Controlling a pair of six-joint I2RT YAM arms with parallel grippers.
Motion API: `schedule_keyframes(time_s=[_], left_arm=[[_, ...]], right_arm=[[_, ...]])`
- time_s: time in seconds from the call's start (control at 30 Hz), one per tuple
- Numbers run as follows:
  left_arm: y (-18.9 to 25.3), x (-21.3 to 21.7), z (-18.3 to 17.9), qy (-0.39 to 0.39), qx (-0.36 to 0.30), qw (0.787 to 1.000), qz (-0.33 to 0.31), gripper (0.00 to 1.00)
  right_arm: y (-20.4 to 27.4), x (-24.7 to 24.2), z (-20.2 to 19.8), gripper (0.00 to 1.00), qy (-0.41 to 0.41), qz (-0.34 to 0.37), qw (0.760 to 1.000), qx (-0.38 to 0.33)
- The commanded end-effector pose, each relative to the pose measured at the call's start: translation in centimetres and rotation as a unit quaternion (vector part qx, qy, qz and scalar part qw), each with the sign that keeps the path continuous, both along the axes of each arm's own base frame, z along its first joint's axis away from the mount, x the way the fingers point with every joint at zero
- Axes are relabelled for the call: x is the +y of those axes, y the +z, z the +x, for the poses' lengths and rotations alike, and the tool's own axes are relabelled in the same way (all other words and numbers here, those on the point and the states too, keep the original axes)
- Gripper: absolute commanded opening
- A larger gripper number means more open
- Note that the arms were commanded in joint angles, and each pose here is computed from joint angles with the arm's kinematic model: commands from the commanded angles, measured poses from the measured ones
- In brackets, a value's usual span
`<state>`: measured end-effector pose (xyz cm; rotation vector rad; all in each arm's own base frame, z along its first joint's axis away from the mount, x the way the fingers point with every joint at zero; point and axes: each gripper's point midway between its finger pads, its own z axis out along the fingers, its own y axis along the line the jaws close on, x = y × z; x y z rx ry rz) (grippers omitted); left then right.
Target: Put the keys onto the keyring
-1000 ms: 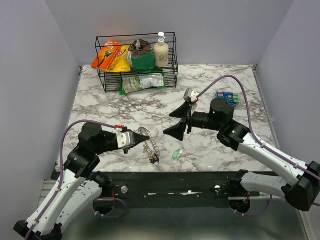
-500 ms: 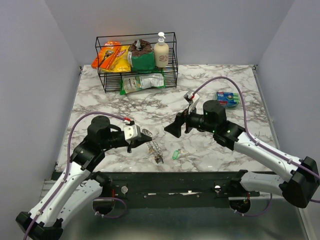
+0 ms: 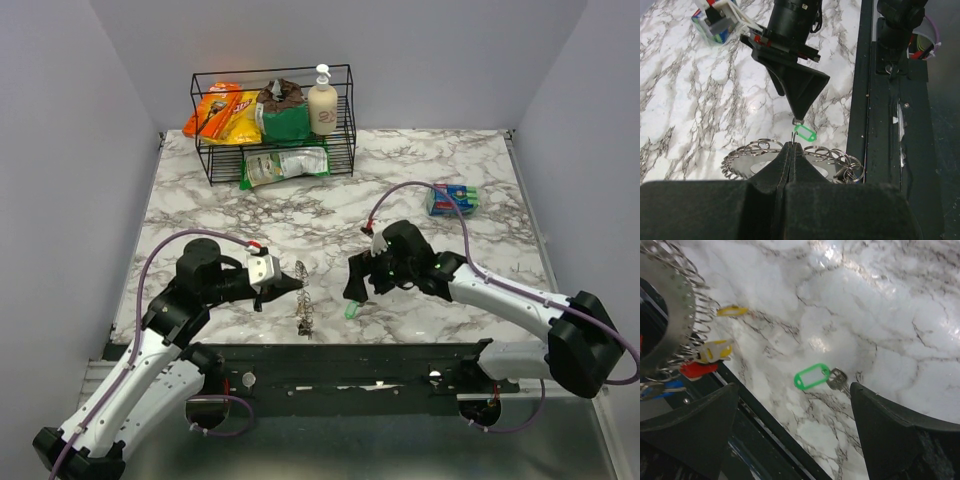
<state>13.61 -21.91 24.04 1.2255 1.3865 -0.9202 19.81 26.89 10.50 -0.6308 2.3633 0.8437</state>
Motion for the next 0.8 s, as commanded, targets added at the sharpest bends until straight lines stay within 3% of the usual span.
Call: schedule_keyframes(time_s=[0.0,0.33,0.53,0.77], left_arm=[[0.8,0.0,0.1,0.003,-0.02,1.0,-0.013,0.0],[0.3,0.0,0.0,0.001,-0.013,1.0,-0.006,0.0],[0.0,-0.1,0.0,-0.002,-0.005,1.0,-0.003,0.0],[0.2,-0.1,0.0,0.0,-0.006,1.0,-0.004,0.0]], right_arm=[[-2.7,-1.8,-1.5,0.99,0.024,-0.07,0.996,0.041],[-3.3,-3.0,0.0,0.89,0.022,-0.186,0.982,0.022],[-3.8,-2.0,0.1,0.71,0.057,-0.21,0.976,0.016],[-4.2,-0.9,0.1,0.65,0.084,-0.22,0.972,0.012]])
